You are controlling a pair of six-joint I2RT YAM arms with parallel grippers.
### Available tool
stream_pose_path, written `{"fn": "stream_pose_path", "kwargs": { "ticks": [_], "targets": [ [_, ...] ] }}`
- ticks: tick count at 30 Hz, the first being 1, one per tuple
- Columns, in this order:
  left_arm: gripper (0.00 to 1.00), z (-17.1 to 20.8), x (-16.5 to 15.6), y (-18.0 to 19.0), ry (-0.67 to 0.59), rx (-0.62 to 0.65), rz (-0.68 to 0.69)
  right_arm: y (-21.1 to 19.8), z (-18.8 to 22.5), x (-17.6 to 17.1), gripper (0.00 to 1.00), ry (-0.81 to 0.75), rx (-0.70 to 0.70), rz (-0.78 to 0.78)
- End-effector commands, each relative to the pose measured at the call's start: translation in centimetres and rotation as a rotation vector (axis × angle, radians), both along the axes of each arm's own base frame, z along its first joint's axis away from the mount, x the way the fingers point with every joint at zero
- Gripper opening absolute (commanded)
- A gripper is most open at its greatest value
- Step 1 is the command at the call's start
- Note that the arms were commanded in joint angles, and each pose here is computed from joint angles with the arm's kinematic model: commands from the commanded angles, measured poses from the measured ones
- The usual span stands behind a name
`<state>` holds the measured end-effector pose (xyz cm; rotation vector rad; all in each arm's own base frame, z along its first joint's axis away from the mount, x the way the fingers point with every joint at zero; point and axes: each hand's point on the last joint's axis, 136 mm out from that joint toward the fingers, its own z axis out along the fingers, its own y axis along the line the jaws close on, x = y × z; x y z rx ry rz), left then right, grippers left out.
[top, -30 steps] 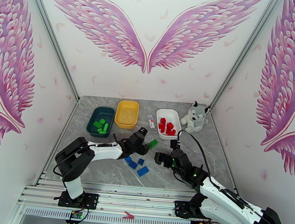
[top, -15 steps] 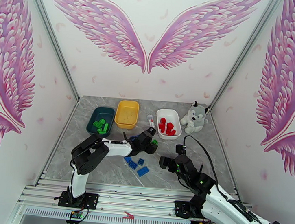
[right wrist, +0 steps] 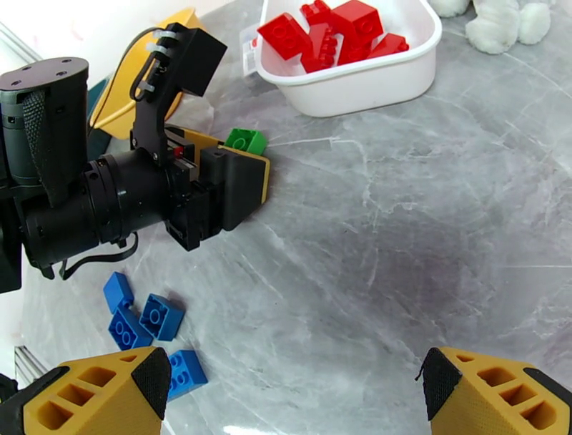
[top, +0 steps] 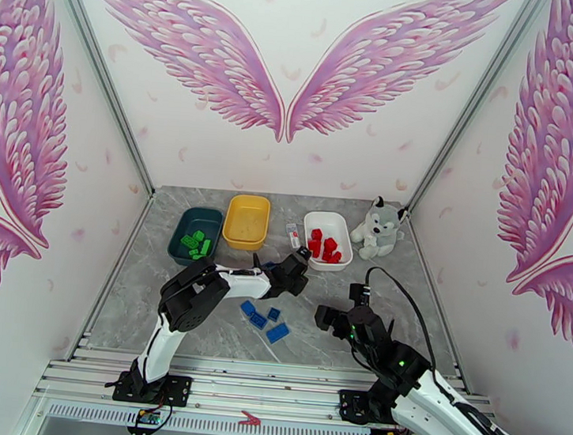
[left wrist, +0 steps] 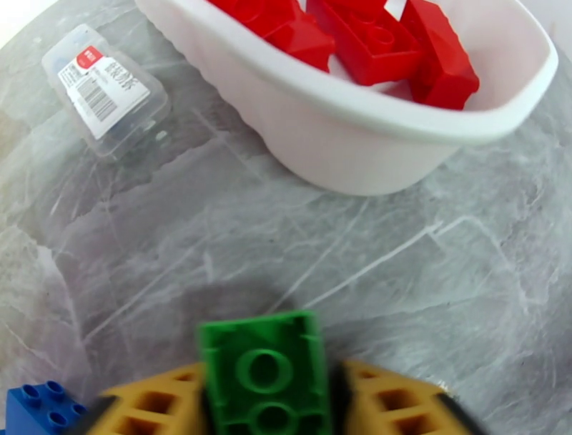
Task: Sort the legos into containers by color
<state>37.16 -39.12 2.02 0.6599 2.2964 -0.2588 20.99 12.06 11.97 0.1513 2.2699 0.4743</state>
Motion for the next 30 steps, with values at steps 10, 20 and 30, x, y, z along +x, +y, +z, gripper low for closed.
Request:
{"fn": "stream_pose_path", "kwargs": {
  "ticks": [10, 20, 30],
  "targets": [
    [0.25, 5.9, -0.7, 3.4, -0.068, -0.052, 0.051, 2.4, -0.2, 1.2, 0.97, 0.007, 0.051, 0.058],
    [0.28, 10.1, 0.7, 16.2, -0.132, -0.079, 0.332, 7.3, -0.2, 3.2, 0.93, 0.025, 0.097, 0.176],
    [0.34, 13.7, 3.5, 30.1, -0.133, -0.105, 0.655, 14.5, -1.1, 5.1, 0.89, 0.061, 0.071, 0.324]
  ]
}}
